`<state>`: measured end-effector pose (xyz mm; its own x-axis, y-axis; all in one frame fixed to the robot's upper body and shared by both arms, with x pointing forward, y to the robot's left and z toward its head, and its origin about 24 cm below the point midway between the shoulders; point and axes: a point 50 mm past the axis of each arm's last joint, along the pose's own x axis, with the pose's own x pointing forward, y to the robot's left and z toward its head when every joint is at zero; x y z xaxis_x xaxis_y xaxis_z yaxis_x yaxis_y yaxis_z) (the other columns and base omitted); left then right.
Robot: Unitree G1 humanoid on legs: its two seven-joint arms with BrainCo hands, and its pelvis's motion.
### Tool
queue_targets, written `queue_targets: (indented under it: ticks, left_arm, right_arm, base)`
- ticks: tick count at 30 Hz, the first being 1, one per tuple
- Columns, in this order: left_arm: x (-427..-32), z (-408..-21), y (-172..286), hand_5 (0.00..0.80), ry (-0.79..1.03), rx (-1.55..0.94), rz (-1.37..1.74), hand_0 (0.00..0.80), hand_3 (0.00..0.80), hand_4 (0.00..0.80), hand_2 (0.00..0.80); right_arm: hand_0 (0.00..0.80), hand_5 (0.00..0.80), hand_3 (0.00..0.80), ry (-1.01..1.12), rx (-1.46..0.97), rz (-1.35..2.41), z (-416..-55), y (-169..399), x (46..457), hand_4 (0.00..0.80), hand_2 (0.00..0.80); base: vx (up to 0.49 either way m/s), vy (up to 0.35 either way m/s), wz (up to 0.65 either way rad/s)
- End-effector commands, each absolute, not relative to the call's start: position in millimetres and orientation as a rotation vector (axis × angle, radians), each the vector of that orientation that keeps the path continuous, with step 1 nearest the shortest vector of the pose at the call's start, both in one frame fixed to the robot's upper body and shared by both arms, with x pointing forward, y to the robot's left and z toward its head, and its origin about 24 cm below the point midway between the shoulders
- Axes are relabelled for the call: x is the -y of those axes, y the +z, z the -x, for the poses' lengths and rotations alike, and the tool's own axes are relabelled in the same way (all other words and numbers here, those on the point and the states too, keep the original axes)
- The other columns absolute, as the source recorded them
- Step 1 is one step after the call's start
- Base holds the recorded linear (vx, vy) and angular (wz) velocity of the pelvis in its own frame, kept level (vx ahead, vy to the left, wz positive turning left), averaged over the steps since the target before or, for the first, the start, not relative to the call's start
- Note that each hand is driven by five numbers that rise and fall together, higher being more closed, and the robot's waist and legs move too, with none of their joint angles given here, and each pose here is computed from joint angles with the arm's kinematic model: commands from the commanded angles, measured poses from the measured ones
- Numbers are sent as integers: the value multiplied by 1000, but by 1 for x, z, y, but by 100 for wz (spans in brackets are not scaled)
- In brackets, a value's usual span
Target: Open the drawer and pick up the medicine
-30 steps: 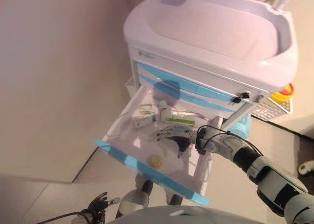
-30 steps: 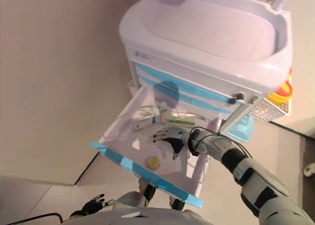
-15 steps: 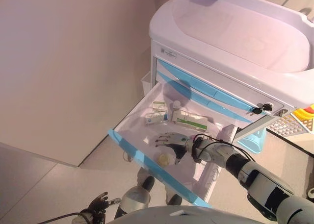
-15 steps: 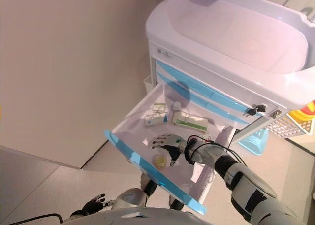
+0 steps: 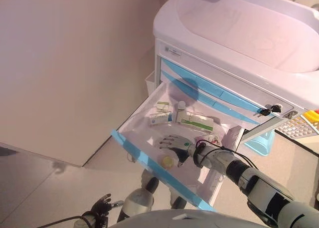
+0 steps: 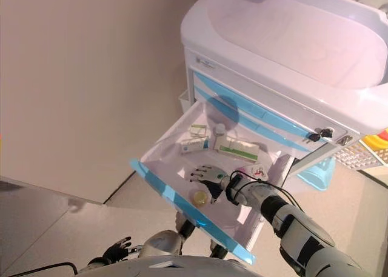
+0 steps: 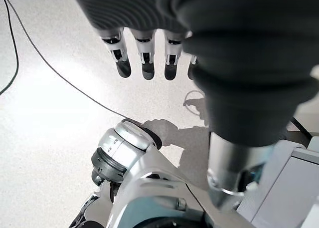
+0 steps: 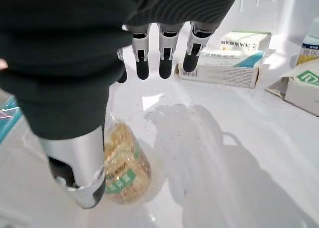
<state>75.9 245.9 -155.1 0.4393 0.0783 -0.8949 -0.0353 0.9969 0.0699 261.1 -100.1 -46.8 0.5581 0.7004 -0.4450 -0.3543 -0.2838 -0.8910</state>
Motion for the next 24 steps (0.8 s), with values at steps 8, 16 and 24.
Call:
queue_targets:
  ticks: [8,16,24]
  left_arm:
    - [-242,-86,-155,0,11,-1100,-80,0,0,0,0]
    - [-242,-87,-155,0,8,-1099,-83,0,0,0,0]
    - [-240,-87,-155,0,3,-1099,-84,0,0,0,0]
  right_arm:
    - [0,0,0,1106,415,1528,-252,-47,82,0,0]
    - [0,0,0,1138,416,1508,-247,-50,79,0,0]
    - [0,0,0,1134,421,1499,-243,-54,78,0,0]
  base:
    - [0,0,0]
    - [0,0,0]
    - [0,0,0]
